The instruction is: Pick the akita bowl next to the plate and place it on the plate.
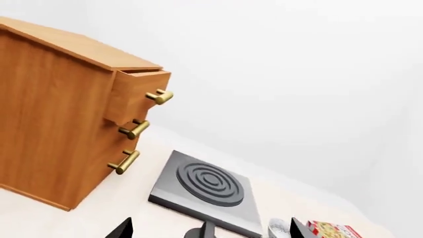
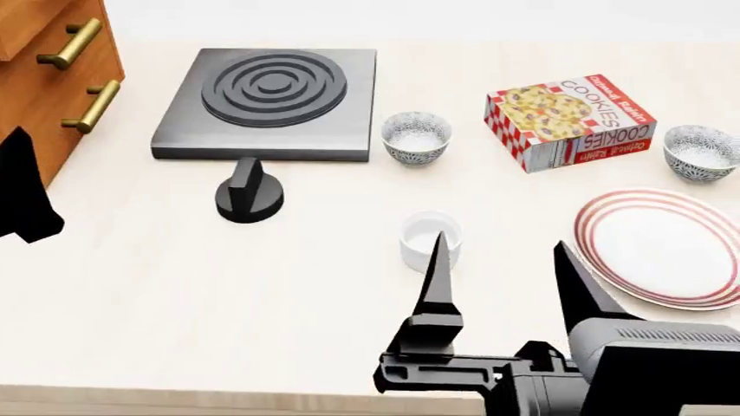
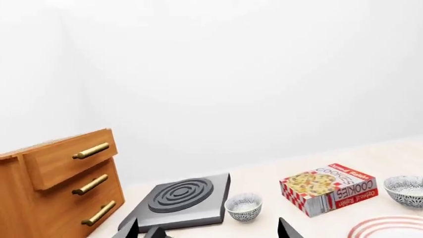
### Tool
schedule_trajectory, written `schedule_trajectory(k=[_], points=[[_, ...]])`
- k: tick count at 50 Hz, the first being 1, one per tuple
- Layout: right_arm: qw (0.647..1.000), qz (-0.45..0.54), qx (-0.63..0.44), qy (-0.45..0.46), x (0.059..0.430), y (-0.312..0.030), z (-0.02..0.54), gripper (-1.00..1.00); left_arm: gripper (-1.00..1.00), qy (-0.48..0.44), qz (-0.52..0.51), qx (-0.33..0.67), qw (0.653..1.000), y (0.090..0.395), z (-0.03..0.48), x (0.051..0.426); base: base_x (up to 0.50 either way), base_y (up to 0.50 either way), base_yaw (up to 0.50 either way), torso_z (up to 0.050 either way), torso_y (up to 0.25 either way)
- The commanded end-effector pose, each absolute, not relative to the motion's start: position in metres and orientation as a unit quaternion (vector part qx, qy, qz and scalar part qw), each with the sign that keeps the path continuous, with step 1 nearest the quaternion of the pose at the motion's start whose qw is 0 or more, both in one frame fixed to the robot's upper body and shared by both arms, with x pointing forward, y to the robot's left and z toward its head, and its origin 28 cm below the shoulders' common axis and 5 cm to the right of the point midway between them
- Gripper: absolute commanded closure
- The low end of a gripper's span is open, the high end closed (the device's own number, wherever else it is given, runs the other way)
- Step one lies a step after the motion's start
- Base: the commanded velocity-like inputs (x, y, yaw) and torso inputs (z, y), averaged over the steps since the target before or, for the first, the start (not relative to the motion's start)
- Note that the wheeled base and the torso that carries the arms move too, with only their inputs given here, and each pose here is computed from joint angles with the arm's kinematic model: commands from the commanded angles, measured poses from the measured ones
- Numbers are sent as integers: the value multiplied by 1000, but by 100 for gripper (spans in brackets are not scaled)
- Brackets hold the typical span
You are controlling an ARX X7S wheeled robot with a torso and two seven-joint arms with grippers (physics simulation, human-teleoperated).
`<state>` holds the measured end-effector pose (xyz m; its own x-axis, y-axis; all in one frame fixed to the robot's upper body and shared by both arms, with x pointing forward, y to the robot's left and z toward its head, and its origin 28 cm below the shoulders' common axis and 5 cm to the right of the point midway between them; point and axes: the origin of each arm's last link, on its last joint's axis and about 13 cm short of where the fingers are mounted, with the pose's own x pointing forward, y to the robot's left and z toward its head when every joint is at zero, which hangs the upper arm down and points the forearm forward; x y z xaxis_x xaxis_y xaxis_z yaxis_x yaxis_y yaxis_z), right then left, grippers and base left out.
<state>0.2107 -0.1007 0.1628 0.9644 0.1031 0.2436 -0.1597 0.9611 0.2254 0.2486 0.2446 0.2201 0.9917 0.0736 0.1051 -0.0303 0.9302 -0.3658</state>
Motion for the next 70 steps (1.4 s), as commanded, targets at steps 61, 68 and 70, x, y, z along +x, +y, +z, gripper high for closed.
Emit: schedule_trajectory(k=[61, 68, 70], points=[[980, 69, 144, -115, 210, -107, 165, -100, -100, -59, 31, -180, 981, 246, 217, 248, 0, -229, 0, 0, 0], [981, 69, 142, -116, 210, -107, 164, -100, -100, -58, 31, -180, 982, 246, 217, 248, 0, -229, 0, 0, 0], [981, 67, 143, -116, 210, -108, 164, -100, -100, -58, 31, -180, 981, 245, 219, 247, 0, -229, 0, 0, 0]])
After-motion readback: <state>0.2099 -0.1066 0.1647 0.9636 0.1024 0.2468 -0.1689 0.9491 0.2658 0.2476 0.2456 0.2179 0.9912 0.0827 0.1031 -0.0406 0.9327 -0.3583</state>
